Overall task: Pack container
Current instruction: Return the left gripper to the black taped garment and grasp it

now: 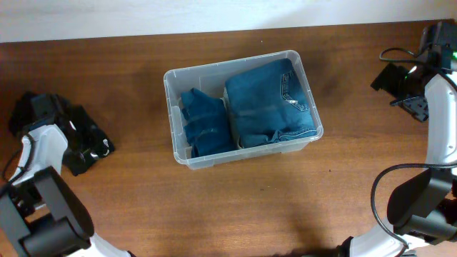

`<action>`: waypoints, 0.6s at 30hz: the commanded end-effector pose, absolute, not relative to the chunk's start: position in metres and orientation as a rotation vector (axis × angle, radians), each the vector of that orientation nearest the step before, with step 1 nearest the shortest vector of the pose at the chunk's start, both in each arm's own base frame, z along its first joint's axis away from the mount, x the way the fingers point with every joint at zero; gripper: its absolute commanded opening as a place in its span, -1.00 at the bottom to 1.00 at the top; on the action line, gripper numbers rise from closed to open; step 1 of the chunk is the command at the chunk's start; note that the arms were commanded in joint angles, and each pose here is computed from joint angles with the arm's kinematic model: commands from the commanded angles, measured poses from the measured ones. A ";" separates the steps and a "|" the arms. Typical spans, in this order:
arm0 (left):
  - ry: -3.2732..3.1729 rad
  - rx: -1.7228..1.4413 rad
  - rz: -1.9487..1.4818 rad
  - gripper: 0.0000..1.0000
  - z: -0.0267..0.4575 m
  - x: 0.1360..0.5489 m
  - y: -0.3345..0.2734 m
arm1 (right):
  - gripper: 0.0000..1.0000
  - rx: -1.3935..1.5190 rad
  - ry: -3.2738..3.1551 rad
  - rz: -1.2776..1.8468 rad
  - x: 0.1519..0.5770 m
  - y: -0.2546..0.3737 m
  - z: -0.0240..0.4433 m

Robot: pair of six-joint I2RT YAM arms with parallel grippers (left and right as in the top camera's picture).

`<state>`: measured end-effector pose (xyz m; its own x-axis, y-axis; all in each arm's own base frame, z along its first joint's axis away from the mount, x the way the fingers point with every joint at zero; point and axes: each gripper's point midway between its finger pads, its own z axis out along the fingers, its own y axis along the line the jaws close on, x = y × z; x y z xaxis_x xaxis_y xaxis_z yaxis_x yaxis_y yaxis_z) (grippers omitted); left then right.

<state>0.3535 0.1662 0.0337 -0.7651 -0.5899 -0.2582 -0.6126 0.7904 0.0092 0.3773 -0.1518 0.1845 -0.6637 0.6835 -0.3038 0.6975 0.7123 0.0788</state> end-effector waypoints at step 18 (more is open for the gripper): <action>2.791 -0.873 0.027 -0.99 0.178 0.376 0.149 | 0.97 1.096 2.602 -0.074 0.377 -0.154 0.185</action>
